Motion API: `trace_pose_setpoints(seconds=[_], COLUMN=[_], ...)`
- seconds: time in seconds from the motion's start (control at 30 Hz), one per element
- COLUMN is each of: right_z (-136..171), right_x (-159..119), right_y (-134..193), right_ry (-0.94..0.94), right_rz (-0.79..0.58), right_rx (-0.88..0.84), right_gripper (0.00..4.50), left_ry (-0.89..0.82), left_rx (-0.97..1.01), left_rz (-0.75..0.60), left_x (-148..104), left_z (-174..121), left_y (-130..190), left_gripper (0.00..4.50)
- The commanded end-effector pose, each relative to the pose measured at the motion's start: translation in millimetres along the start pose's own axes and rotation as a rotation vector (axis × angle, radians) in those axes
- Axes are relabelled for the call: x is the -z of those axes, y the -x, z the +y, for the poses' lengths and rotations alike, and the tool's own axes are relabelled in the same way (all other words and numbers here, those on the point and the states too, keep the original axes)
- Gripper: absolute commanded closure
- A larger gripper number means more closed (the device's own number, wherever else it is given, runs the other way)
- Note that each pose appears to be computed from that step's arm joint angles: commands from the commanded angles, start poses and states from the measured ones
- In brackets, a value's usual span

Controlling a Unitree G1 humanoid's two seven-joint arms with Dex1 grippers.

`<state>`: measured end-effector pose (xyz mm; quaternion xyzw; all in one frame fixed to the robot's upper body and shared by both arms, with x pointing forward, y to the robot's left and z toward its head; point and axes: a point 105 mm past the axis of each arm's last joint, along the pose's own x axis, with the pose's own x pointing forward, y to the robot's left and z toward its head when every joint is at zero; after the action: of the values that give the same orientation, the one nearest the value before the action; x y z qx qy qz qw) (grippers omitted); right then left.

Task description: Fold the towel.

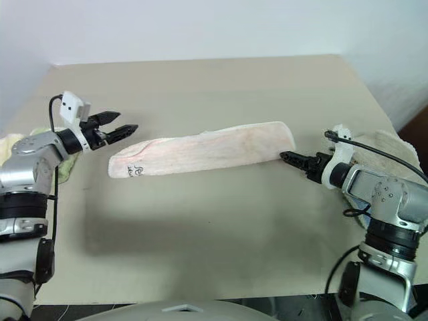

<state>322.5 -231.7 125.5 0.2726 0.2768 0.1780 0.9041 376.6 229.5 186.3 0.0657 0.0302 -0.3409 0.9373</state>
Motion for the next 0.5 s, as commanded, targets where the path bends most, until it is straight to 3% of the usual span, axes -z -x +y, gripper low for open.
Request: trace_pose_setpoints(seconds=[0.03,0.5], right_z=[-2,10], right_x=[0,-16], right_y=[-1,-51], right_ry=[-0.125,-0.392], right_rz=[-0.011,-0.117], right_rx=[0.031,0.009], right_gripper=[0.08,0.08], left_ry=[-0.029,0.017], left_rx=[0.078,0.391], left_rz=[-0.056,-0.009], left_x=[-18,-7], left_z=[-17,-90], left_y=[-3,4], left_gripper=[0.46,0.46])
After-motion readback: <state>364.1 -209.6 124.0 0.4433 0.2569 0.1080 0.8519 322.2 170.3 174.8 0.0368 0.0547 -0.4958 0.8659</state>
